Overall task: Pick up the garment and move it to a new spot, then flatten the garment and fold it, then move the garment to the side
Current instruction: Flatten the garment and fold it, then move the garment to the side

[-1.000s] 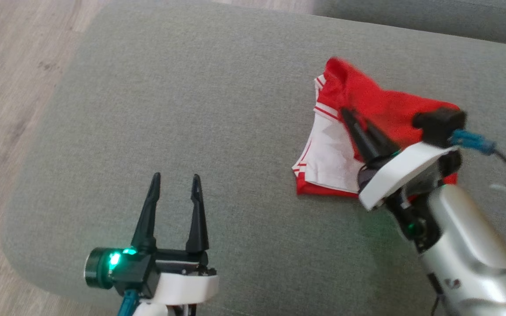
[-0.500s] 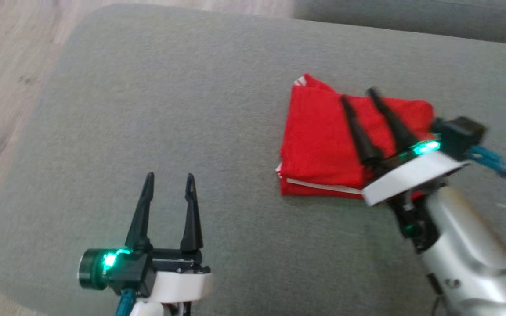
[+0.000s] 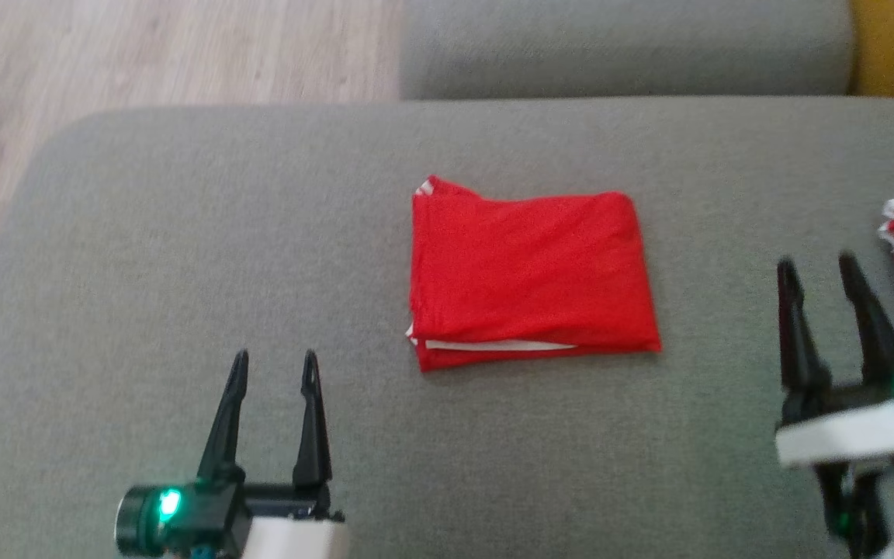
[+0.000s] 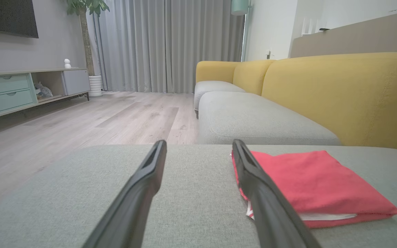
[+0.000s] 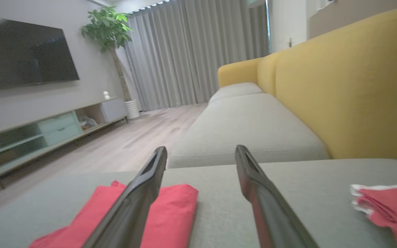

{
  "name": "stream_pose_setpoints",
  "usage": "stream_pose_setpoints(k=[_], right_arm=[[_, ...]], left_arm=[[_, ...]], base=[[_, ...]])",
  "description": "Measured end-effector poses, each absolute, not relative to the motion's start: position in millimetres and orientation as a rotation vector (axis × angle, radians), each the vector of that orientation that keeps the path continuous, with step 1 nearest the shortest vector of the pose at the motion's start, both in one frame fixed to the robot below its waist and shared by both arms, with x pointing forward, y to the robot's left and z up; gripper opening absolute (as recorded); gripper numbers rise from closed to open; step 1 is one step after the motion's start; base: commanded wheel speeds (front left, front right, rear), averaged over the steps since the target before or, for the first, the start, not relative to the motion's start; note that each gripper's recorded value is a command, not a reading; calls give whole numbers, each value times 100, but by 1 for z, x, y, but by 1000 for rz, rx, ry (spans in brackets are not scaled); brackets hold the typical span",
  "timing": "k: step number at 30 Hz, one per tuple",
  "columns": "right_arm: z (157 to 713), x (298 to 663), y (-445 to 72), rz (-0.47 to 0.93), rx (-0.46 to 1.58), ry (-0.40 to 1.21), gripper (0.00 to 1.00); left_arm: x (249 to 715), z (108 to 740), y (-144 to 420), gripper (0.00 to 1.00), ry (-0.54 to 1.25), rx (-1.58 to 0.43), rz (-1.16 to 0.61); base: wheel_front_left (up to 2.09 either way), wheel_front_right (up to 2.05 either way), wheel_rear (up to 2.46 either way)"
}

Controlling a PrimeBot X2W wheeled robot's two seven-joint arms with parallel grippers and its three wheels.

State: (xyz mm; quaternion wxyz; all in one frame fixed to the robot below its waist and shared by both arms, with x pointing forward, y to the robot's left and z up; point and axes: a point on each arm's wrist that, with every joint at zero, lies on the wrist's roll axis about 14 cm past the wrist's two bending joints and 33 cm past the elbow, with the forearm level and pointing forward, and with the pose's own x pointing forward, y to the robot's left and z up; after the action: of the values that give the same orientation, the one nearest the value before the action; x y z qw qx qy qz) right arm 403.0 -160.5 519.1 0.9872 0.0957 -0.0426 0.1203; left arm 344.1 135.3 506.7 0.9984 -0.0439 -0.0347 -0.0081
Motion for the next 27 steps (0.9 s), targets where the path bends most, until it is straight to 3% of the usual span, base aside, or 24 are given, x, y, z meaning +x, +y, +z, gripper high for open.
stream_pose_setpoints(k=[8,27], right_arm=[[474,324,-153,203,119,37,100],[480,310,-143,236,71,12,100]], left_arm=[[313,498,134,100,-43,-108,-28],[294,490,139,100,-27,-78,-22]], base=[[0,0,0],[0,0,0]])
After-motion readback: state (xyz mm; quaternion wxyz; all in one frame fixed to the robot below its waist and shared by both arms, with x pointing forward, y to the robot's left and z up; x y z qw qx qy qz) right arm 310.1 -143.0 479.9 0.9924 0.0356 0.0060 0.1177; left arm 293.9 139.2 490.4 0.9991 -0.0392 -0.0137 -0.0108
